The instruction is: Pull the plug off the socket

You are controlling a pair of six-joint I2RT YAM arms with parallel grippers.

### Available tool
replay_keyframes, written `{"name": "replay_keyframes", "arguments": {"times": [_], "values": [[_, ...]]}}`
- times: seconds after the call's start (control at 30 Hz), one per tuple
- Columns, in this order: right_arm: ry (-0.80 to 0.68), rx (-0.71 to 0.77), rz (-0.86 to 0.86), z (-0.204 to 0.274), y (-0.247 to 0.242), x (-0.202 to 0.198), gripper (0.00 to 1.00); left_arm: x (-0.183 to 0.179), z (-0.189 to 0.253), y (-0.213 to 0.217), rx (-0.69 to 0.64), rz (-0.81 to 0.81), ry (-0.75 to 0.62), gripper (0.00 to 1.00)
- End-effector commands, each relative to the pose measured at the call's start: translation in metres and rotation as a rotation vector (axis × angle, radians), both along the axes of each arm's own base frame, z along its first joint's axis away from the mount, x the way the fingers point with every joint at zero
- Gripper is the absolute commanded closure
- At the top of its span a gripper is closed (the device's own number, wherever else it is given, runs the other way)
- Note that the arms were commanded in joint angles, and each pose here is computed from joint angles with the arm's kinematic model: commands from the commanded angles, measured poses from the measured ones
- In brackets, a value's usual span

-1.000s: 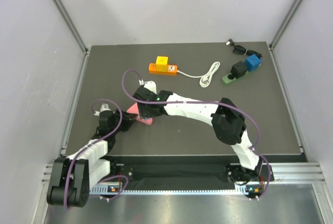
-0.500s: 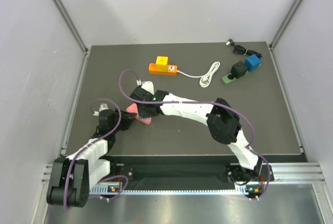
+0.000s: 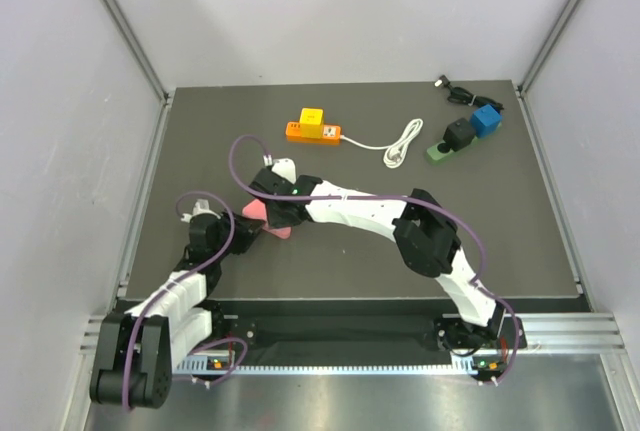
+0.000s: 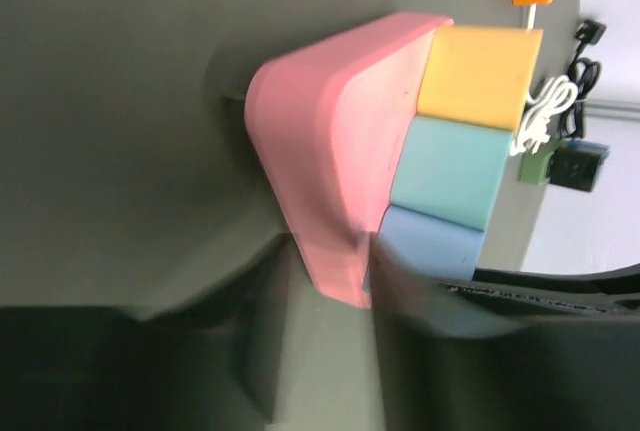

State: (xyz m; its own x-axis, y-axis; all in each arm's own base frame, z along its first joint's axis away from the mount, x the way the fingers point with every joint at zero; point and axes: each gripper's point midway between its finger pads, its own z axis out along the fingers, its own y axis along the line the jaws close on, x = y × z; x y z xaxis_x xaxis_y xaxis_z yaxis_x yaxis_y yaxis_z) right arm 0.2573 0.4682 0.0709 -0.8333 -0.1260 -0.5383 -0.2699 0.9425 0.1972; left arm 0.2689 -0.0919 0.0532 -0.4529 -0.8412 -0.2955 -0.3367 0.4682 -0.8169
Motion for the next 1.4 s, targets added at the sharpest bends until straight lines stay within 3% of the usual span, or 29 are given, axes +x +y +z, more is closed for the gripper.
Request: {"name": "replay_keyframes", "arguments": {"times": [0.0,0.13,0.3,0.67,1.13,1.37], "values": [[-0.019,0.052,-0.008,0.016,0.002,0.004,0.76,-0.012,-0.010,-0.007,0.006,-0.065,0.029,0.54],[-0.003,0.067,0.003,0.017,0.001,0.003,0.76,-0.013,-0.007,-0.010,0.002,-0.086,0.017,0.31],[0.035,0.128,0.006,0.019,-0.002,0.004,0.78,-0.014,-0.015,-0.003,0.028,-0.056,0.019,0.25],[0.056,0.167,0.036,0.026,0.001,0.001,0.77,0.011,-0.002,0.006,0.020,0.028,-0.049,0.32],[0.066,0.182,0.053,0.027,0.005,0.001,0.76,0.029,-0.015,-0.006,-0.042,-0.015,-0.041,0.41],[0.061,0.177,0.039,0.026,0.004,0.003,0.71,0.022,-0.019,-0.004,-0.008,-0.022,-0.038,0.74]]}}
